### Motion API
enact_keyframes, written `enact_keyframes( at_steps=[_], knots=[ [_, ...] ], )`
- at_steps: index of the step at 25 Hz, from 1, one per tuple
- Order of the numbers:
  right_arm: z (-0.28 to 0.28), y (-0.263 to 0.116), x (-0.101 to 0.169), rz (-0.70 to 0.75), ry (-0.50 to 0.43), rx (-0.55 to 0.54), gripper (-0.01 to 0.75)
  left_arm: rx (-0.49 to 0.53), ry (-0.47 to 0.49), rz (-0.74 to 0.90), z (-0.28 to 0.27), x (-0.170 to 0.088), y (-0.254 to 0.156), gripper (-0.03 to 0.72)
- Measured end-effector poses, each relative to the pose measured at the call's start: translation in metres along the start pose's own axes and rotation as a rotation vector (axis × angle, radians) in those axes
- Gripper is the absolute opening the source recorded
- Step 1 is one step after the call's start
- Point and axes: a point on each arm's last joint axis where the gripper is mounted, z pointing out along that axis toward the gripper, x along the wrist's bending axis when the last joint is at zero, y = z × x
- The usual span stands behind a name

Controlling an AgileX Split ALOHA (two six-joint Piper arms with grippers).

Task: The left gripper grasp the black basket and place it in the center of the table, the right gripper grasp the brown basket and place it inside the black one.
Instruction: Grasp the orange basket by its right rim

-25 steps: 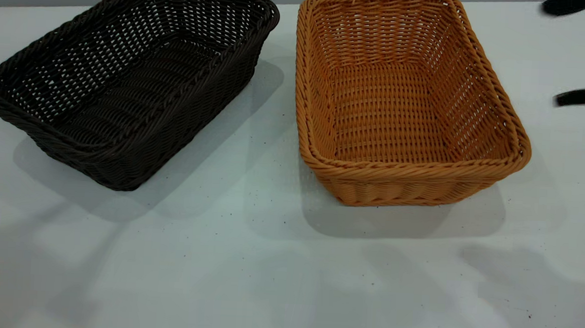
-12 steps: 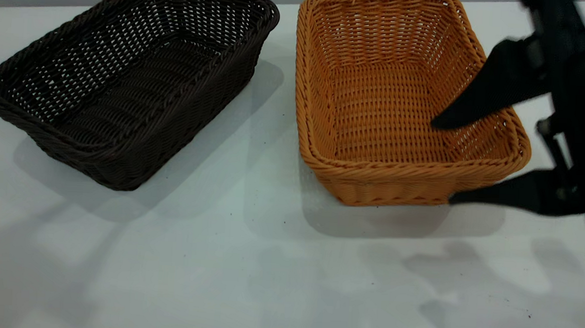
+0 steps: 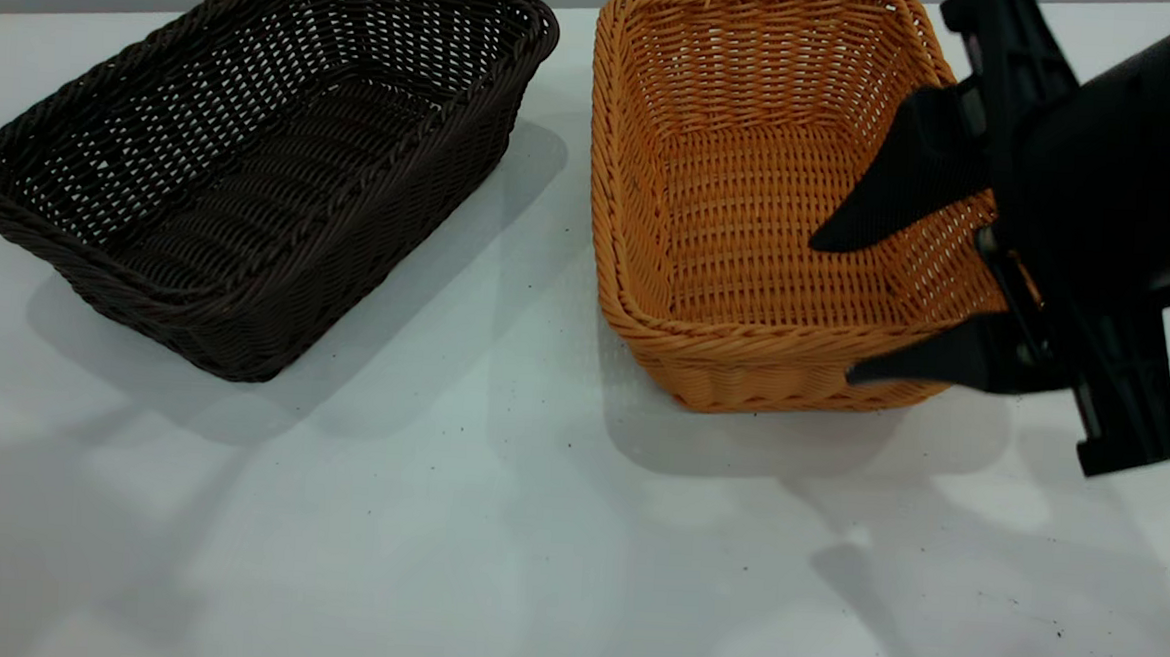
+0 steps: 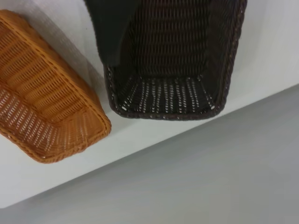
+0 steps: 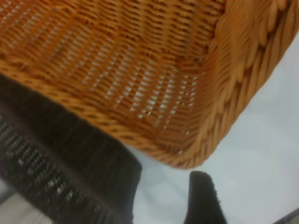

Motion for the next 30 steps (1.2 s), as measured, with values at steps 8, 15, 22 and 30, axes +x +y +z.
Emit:
enact_keyframes(
  at_steps=[8, 15, 22, 30],
  knots=[
    [0.007, 0.003, -0.003, 0.021, -0.020, -0.014, 0.428, 0.002, -0.002, 0.000, 0.000, 0.000, 0.000, 0.505],
    [0.012, 0.006, -0.003, 0.045, -0.032, -0.027, 0.428, 0.003, -0.004, -0.001, 0.000, 0.000, 0.000, 0.505],
    [0.032, -0.002, 0.012, -0.002, -0.043, -0.004, 0.428, 0.004, -0.006, -0.002, 0.000, -0.001, 0.000, 0.505],
    [0.050, 0.000, 0.021, 0.001, -0.060, -0.010, 0.429, 0.012, -0.016, -0.002, 0.000, -0.001, -0.001, 0.505]
  ],
)
